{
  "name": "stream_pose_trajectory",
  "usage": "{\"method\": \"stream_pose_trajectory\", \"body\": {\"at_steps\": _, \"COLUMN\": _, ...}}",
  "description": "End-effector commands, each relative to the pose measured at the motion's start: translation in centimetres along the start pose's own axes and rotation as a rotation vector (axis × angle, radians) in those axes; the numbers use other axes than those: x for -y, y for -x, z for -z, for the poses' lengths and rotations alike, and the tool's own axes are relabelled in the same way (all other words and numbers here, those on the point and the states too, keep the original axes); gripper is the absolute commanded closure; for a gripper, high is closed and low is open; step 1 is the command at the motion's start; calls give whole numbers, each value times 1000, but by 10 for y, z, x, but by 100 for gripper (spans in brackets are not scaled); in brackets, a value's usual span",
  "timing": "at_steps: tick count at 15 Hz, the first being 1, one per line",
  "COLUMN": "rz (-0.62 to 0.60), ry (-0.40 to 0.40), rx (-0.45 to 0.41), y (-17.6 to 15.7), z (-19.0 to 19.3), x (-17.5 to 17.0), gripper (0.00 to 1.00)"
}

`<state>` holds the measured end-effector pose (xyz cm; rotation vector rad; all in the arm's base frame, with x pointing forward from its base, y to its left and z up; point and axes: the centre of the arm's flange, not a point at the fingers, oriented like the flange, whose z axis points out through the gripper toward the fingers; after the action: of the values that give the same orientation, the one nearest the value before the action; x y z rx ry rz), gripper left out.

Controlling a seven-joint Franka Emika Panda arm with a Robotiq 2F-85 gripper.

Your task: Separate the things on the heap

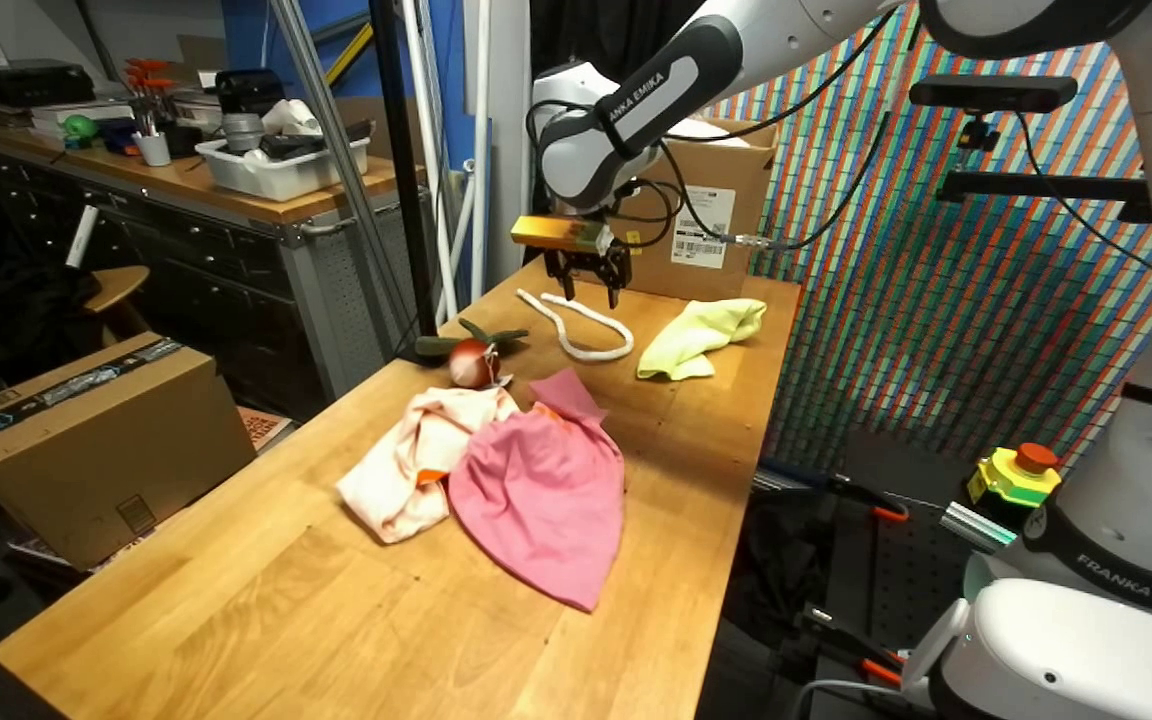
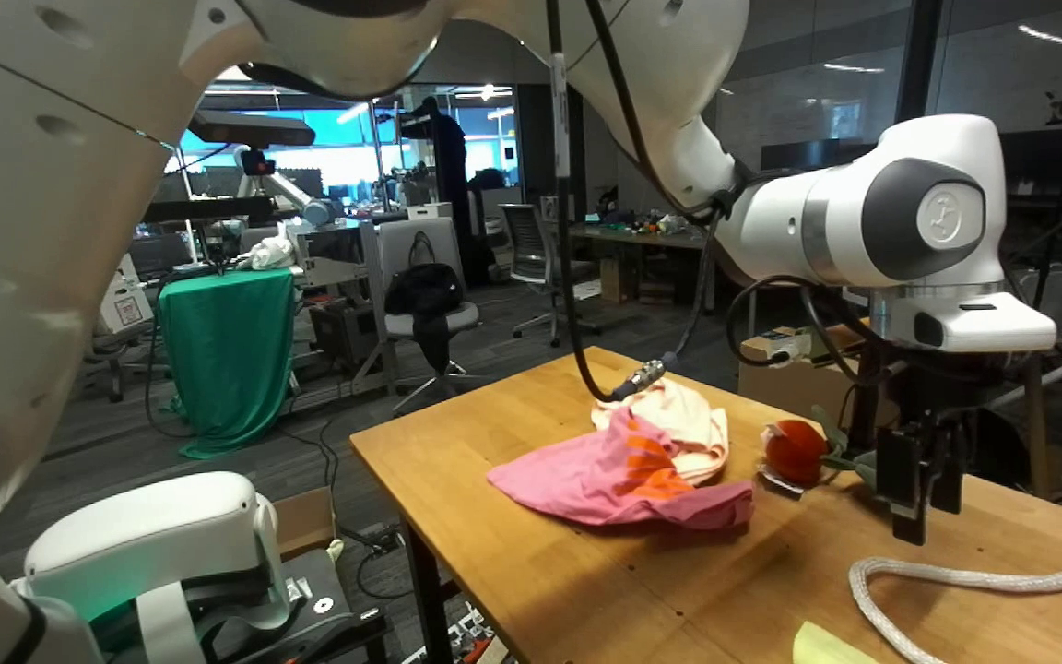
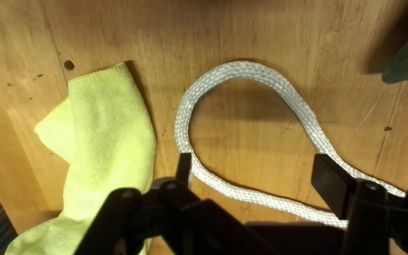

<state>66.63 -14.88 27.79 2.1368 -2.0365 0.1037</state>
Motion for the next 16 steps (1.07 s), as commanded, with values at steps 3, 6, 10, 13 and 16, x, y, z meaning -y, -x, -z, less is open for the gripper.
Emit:
{"method": "stream_pose_trajectory", "body": {"at_steps": 3, "rz": 167, "ry": -53, "rx": 9, "y": 58, "z": 34, "x": -45, "gripper": 0}}
{"method": "stream_pose_trajectory", "body": {"at_steps": 6, "rz": 240, "ry": -51, "rx": 13, "y": 91, "z": 47, "x": -61, "gripper": 0}}
{"method": "stream_pose_trajectory", "body": {"at_steps": 10, "rz": 286, "ry": -37, "rx": 34, "y": 120, "z": 55, "x": -86, "gripper": 0}}
{"method": "stream_pose_trajectory", "body": {"at_steps": 13, "rz": 376, "ry": -24, "rx": 92, "y": 135, "z": 55, "x": -105, "gripper": 0}}
{"method": "stream_pose_trajectory", "body": {"at_steps": 16, "rz": 523, "ry": -25, "rx": 174, "y": 148, "z": 57, "x": -123, "gripper": 0}}
